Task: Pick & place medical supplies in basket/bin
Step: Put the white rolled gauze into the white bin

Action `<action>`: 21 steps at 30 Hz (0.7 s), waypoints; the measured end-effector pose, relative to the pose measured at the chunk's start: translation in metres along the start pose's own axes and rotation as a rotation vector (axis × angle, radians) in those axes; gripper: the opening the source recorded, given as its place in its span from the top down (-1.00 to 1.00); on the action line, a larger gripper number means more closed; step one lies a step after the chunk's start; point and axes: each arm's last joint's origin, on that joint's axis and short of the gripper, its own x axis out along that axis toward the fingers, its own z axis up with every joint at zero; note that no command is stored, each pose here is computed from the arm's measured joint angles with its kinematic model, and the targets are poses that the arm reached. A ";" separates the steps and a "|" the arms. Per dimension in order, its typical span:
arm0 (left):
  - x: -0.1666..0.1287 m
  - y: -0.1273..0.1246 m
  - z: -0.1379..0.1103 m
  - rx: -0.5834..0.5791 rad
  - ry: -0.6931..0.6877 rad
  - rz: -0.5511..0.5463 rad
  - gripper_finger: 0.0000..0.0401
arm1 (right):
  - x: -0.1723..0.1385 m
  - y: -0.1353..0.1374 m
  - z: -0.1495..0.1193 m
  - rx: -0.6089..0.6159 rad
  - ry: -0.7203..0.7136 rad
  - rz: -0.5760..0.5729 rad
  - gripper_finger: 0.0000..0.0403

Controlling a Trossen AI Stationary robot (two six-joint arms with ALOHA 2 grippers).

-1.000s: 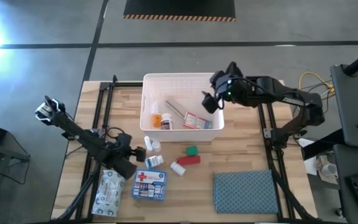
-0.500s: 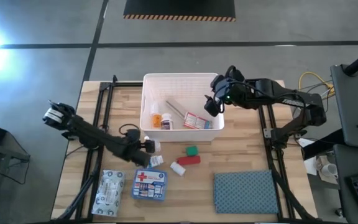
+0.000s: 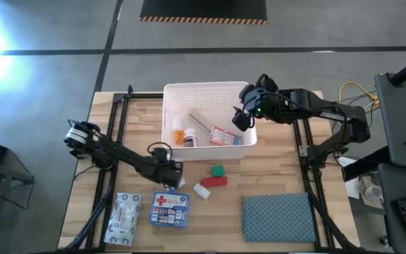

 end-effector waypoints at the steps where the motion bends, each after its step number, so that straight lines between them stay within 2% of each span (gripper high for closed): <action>1: 0.001 -0.001 0.000 0.000 0.000 -0.006 0.17 | 0.000 0.000 0.000 0.000 0.000 0.000 -0.71; 7: 0.000 0.000 -0.001 0.008 0.027 -0.005 0.31 | 0.000 0.000 0.000 0.000 0.000 0.000 -0.69; 14: -0.008 0.002 -0.006 0.121 0.088 0.006 0.74 | 0.000 0.000 0.000 0.002 0.000 0.000 -0.67; 17: -0.018 0.006 -0.009 0.176 0.129 0.030 0.92 | 0.000 0.000 0.000 0.005 -0.001 0.000 -0.65; 21: -0.051 0.012 -0.012 0.214 0.131 0.044 0.95 | 0.000 0.000 0.000 0.005 -0.001 0.000 -0.64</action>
